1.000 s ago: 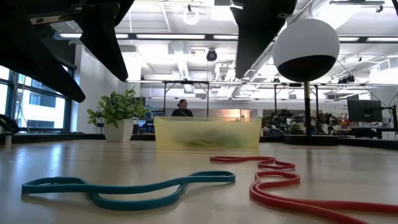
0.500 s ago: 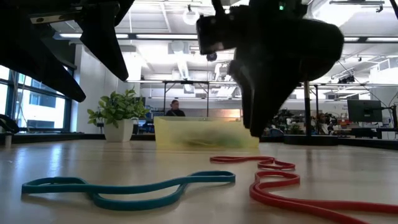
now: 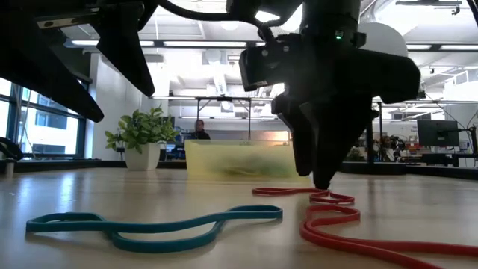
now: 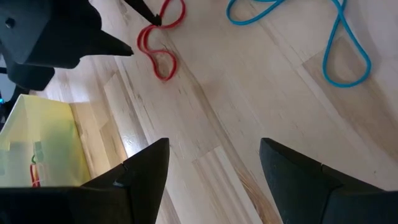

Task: Pick and place rubber bands into bin
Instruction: Put the top red rubber band into the yellow bin

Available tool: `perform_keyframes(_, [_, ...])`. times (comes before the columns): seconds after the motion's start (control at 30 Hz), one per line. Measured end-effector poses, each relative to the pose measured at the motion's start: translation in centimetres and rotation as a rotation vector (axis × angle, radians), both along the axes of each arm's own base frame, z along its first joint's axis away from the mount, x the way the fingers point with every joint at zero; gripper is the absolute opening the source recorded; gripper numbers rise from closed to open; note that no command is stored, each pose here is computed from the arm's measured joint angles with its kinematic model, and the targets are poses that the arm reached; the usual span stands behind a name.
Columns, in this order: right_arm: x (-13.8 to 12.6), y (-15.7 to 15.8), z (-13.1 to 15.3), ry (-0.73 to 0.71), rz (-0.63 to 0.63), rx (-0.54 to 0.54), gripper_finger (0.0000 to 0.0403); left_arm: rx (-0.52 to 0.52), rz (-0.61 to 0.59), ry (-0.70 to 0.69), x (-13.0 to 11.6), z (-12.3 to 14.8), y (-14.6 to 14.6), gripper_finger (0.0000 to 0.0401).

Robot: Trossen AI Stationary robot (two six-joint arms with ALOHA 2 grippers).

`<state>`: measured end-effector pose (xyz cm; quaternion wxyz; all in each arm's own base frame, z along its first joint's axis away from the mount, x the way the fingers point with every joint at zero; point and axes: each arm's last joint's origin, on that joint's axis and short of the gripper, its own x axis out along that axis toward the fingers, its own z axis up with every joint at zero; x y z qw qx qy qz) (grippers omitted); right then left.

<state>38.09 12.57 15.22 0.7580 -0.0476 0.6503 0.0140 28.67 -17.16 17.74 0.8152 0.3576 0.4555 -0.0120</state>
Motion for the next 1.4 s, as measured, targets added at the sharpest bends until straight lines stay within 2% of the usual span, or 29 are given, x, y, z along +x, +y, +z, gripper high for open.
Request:
perform_keyframes(0.47, [1.0, -1.6, 0.1, -0.027, -0.008, 0.085, 0.0173, 0.003, 0.003, 0.0, 0.0, 0.0, 0.0, 0.0238])
perform_keyframes(1.03, [-0.1, -2.0, -2.0, 0.021, -0.041, 0.071, 0.0164, 0.004, 0.004, 0.002, 0.0, 0.0, 0.0, 0.0238])
perform_keyframes(1.17, [0.0, -1.9, -2.0, 0.015, -0.036, 0.069, 0.0143, 0.004, 0.004, 0.002, 0.0, 0.0, 0.0, 0.0238])
perform_keyframes(1.4, [0.1, -1.8, -2.1, 0.002, -0.025, 0.073, 0.0082, 0.004, 0.004, 0.002, 0.0, 0.0, 0.0, 0.0238])
